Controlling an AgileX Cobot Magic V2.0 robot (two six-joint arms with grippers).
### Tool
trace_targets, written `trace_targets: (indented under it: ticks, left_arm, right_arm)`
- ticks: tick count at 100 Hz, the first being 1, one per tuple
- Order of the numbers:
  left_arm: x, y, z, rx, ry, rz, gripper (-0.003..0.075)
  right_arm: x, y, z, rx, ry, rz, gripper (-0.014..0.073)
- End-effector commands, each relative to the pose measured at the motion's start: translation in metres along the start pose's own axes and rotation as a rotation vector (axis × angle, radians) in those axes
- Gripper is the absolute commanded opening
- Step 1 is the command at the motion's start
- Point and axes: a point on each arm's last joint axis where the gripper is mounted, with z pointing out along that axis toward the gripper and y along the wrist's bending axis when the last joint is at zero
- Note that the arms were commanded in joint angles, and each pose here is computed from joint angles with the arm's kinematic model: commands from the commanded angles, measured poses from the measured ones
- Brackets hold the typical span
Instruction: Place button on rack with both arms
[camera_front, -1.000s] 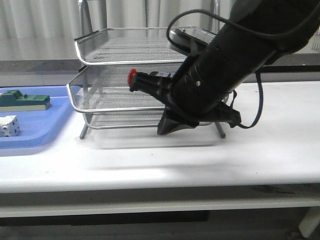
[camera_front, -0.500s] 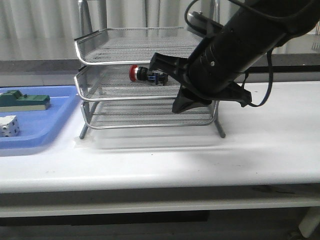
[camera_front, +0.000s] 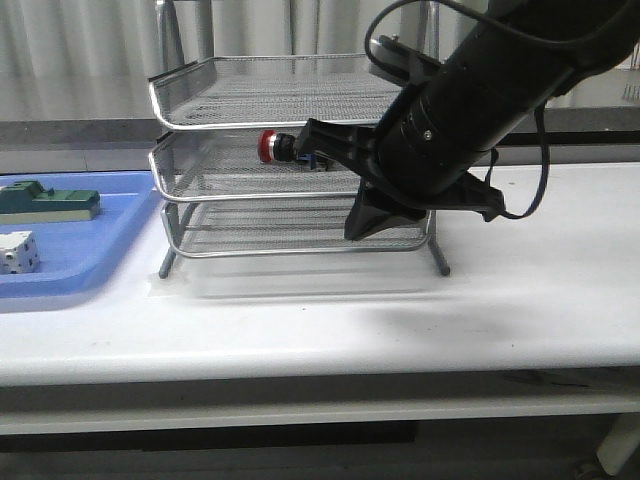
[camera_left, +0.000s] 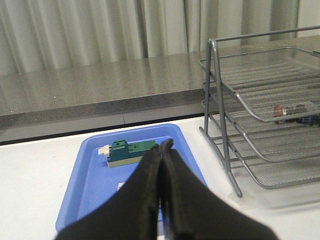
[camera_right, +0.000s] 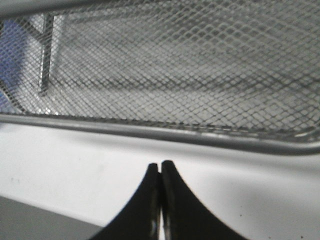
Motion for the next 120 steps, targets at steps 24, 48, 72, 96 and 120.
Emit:
trace_targets:
  ticks: [24, 48, 72, 96, 120]
  left_arm:
    - [-0.014, 0.004, -0.001, -0.039, -0.087, -0.025, -0.0021]
    - [-0.014, 0.004, -0.001, -0.039, -0.087, -0.025, -0.0021]
    - [-0.014, 0.004, -0.001, -0.039, -0.087, -0.025, -0.0021]
    - [-0.014, 0.004, -0.001, -0.039, -0.087, -0.025, -0.0021]
    - [-0.014, 0.004, -0.001, -0.039, -0.087, -0.025, -0.0021]
  right_arm:
    - [-0.026, 0.021, -0.058, -0.051, -0.096, -0.168, -0.006]
    - [-0.03, 0.026, -0.09, -0.046, -0.119, -0.274, -0.006]
    - [-0.032, 0.01, -0.128, 0.0, -0.151, -0.293, -0.006]
    - [-0.019, -0.025, -0.179, 0.091, -0.252, -0.28, -0.006]
    - [0.011, -0.05, -0.233, 0.17, -0.383, -0.256, -0.006]
